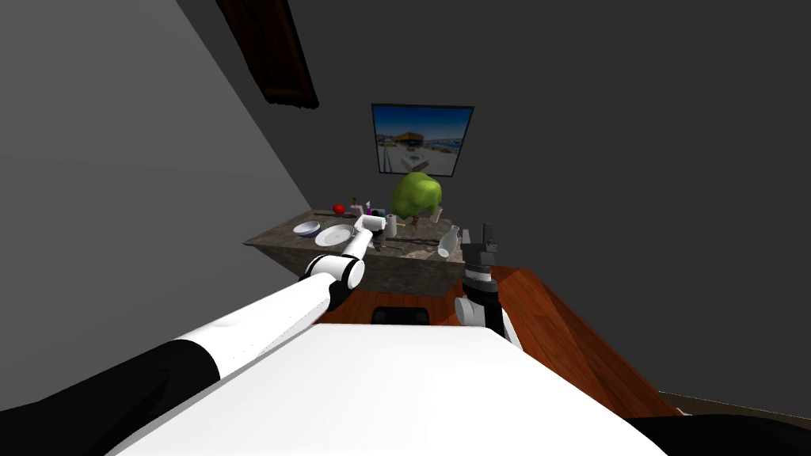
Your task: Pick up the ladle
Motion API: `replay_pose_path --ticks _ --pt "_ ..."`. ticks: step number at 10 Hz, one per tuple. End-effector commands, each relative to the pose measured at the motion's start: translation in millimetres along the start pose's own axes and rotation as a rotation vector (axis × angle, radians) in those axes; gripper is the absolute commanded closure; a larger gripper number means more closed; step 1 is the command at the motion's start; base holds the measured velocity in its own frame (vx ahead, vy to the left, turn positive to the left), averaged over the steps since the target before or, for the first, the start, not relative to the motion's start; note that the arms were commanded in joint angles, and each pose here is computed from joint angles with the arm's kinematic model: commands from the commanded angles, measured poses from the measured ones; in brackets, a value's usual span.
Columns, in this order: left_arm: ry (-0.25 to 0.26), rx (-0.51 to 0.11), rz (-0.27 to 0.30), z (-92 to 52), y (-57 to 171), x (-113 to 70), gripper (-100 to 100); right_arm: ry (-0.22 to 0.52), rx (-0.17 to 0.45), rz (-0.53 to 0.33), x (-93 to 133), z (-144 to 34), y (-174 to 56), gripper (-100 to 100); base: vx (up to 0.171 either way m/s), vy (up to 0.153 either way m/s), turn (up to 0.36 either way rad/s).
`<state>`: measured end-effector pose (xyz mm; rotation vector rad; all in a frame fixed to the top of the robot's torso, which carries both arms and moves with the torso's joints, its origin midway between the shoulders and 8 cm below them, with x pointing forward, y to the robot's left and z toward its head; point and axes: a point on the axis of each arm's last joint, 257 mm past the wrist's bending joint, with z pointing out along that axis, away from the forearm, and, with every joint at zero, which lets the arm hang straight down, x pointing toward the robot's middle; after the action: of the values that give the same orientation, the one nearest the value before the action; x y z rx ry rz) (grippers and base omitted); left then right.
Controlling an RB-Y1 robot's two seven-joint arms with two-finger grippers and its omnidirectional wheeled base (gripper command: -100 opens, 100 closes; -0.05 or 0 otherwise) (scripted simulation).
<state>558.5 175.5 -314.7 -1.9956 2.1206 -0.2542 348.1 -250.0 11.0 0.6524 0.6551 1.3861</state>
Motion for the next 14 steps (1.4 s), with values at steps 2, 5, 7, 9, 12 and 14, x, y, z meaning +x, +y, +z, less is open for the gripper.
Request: replay_pose_path --ticks 2,5,7,9,12,14 --pt "0.011 -0.041 0.005 9.4 13 8.2 -100 0.000 0.000 0.000 0 0.0 0 0 0.039 0.001 -0.005" --pt "0.008 -0.030 0.003 17.3 15 3.6 -100 0.000 0.000 0.000 0 0.0 0 0 0.013 -0.001 -0.003" --pt "0.008 -0.030 0.002 27.8 21 2.4 -100 0.000 0.000 0.000 0 0.0 0 0 0.036 -0.007 -0.008" --pt "0.009 -0.032 0.003 25.8 20 3.1 100 0.000 0.000 0.000 0 0.0 0 0 0.007 -0.001 0.003" --pt "0.009 -0.033 0.003 25.6 20 3.2 100 0.000 0.000 0.000 0 0.0 0 0 0.000 0.000 0.000" --pt "0.009 -0.033 0.003 25.7 20 3.1 0 0.000 0.000 0.000 0 0.0 0 0 0.000 0.000 0.000"
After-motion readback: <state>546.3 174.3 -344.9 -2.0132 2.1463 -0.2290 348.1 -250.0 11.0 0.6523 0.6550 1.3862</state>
